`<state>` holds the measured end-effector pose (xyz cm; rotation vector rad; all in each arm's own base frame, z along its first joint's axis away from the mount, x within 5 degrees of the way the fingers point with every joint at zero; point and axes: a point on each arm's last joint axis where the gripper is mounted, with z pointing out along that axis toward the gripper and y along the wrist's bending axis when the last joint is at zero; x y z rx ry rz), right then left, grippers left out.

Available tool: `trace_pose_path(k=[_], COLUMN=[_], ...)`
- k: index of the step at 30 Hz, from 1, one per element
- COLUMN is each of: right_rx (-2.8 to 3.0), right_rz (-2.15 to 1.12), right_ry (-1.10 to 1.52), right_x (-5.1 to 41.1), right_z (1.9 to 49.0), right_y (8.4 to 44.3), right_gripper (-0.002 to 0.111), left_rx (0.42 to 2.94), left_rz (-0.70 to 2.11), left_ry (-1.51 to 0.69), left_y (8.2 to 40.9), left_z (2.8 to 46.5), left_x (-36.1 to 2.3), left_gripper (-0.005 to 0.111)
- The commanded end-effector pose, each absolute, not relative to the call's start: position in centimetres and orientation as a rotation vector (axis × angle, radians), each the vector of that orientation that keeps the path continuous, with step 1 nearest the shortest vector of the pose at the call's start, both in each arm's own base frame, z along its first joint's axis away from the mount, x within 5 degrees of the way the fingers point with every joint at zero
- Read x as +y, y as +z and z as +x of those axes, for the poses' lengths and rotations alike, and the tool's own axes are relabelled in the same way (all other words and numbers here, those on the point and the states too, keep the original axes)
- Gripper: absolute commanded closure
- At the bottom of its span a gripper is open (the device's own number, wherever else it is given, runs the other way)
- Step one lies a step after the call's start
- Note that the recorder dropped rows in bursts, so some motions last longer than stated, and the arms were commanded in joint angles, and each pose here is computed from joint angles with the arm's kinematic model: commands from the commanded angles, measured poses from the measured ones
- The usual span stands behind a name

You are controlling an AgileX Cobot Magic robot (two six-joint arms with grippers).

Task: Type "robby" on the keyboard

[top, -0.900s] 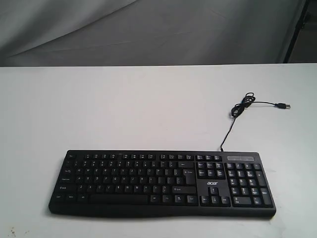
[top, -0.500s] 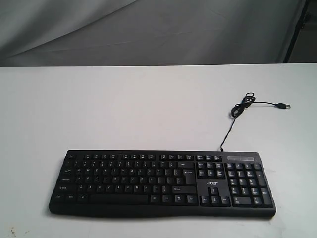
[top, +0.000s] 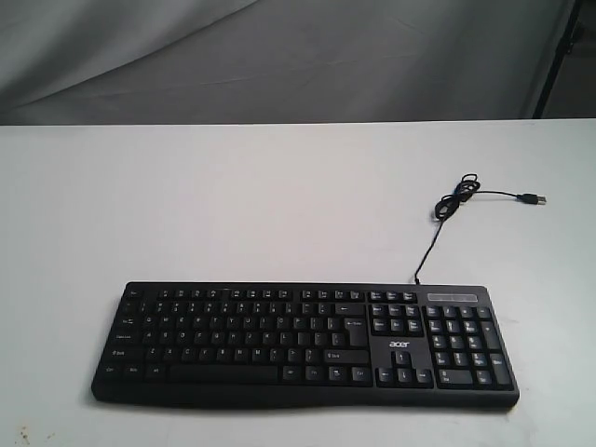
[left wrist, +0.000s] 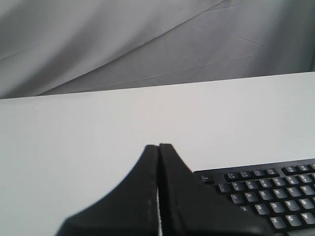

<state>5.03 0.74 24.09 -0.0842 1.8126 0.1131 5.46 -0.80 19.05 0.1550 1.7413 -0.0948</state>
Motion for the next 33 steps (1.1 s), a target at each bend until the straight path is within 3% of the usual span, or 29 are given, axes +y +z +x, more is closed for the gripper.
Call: trace_pose_path(k=[1,3,7,17,24,33], right_rx=[1.799,1.809,1.842,2.086,2.270,2.257], right_rz=[-0.071,-0.071,-0.069,-0.128,-0.464,-0.797], right_ry=[0.120,0.120,0.126,0.257,0.446,0.538], right_x=[0.9,1.1,1.3,3.4,10.0,19.6], right_z=[6.7,8.7,11.1,14.5,18.1,24.2], right_y=[30.8,33.9,35.7,33.4,30.9,31.5], right_gripper=[0.108,0.108,0.108,0.108,0.108,0.108], left_rx=[1.734,1.734,1.734,1.734,1.734,1.734], left_rz=[0.161,0.161,0.161,0.161,0.161,0.161], left_ry=[-0.098,-0.098,-0.098,-0.098,-0.098,-0.098], left_y=[19.0,19.0,19.0,19.0,19.0,19.0], left_z=[5.5,5.5,5.5,5.5,5.5,5.5], left_x=[-0.8,-0.8,-0.8,-0.8,-0.8,-0.8], left_gripper=[0.107,0.107,0.107,0.107,0.107,0.107])
